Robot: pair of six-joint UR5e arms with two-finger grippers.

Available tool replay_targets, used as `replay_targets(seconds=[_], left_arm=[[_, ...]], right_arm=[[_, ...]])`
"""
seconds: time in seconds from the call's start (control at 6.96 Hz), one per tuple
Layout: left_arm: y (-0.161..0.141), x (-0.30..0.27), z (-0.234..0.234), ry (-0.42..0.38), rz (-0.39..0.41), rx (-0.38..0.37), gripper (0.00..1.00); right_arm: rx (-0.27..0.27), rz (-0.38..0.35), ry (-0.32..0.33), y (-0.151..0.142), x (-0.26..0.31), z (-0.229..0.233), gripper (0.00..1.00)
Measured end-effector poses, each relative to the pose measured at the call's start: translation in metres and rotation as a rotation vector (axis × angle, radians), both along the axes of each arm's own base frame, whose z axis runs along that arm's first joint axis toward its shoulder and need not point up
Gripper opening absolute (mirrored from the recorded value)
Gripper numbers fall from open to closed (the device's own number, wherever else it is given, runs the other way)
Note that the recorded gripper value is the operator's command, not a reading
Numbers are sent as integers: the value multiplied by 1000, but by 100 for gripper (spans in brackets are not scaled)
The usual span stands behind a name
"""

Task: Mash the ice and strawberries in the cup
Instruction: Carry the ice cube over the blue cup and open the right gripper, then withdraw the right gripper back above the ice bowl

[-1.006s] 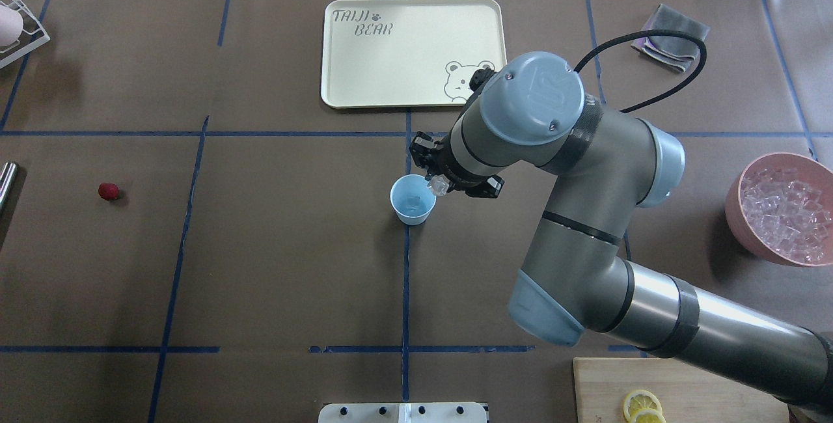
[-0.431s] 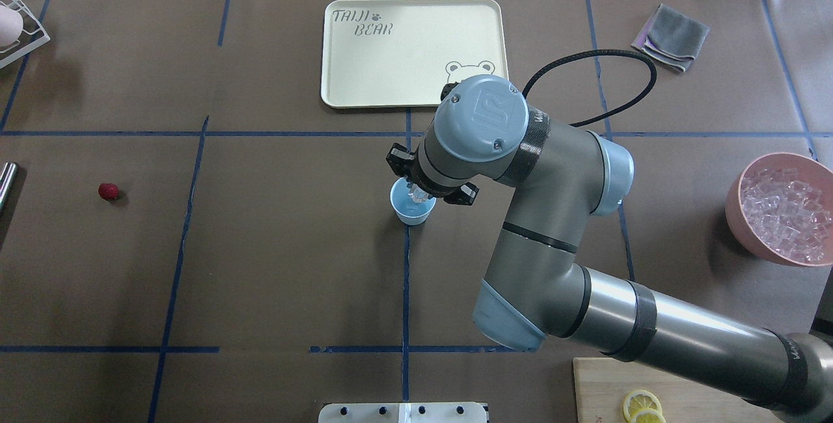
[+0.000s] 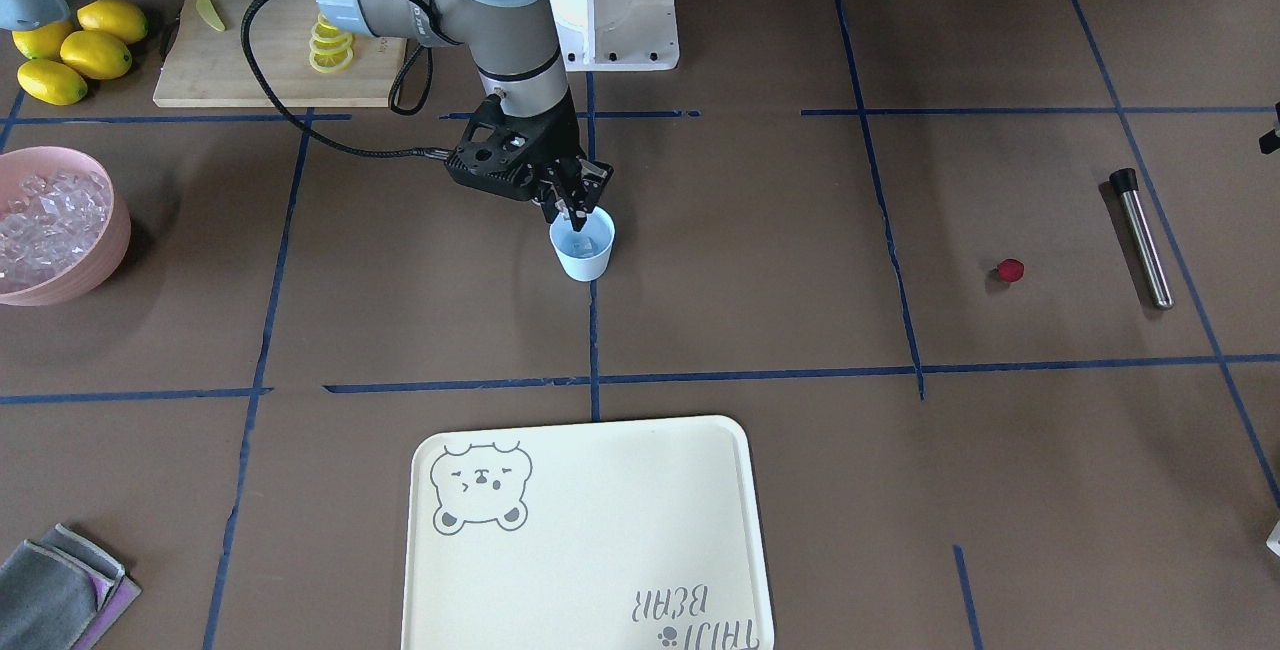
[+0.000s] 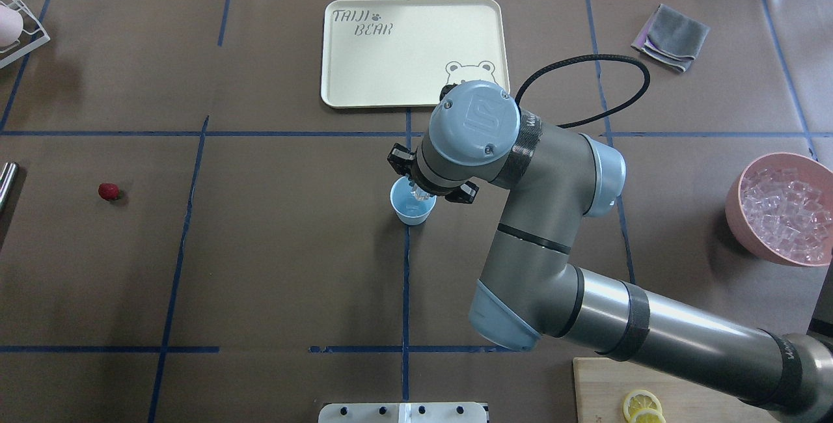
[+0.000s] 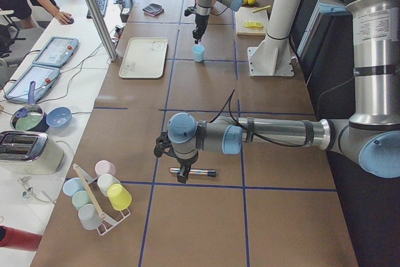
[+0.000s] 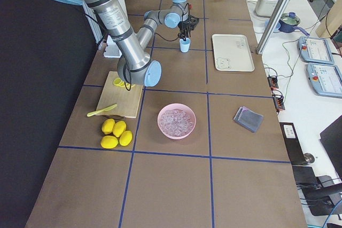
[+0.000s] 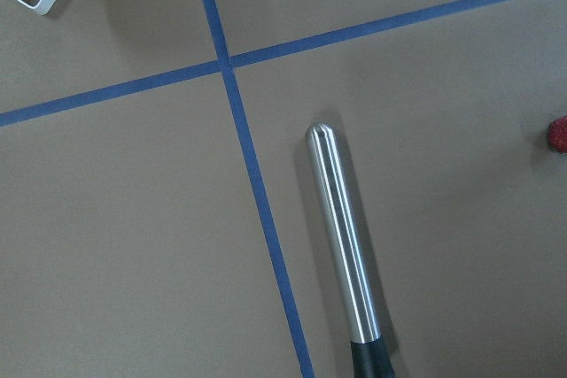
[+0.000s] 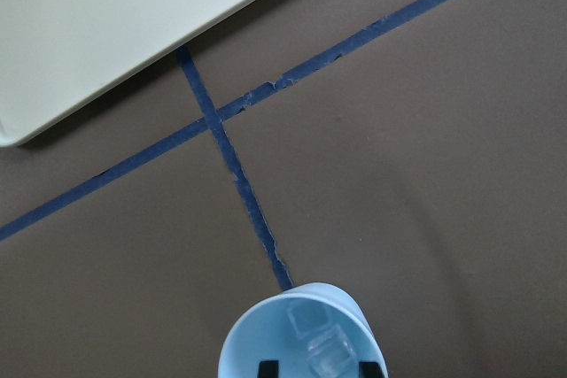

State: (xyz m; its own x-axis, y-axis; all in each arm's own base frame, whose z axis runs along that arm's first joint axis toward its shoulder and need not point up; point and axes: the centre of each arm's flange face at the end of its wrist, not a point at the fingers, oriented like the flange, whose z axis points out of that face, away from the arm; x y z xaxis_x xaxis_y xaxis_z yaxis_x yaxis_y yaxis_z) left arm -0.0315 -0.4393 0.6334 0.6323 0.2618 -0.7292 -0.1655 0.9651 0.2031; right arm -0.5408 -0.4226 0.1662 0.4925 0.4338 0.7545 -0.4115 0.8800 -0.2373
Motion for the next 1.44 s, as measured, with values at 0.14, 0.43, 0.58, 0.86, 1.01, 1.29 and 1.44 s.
replay_targets(seconds=[0.14, 0.43, 0.58, 0.86, 1.01, 1.29, 1.44], left_arm=[[0, 0, -1, 0, 0, 3, 100], [0, 0, -4, 1, 0, 7, 100], [-1, 4, -5, 9, 3, 4, 100], [-6, 38, -26, 50, -16, -65, 100], [-9, 69, -42, 52, -33, -93, 100], [-15, 147, -70, 11, -74, -134, 100], [-18, 186, -77, -24, -74, -124, 100]], right_arm=[[4, 1, 7, 2, -4, 2, 100], [7, 3, 13, 5, -8, 2, 100], [11, 5, 7, 4, -4, 0, 100], [36, -2, -24, -5, 56, 11, 100], [62, -40, -23, -8, 110, 37, 100], [124, -148, 38, -13, 219, 114, 100], [165, -197, 83, -18, 263, 150, 100]])
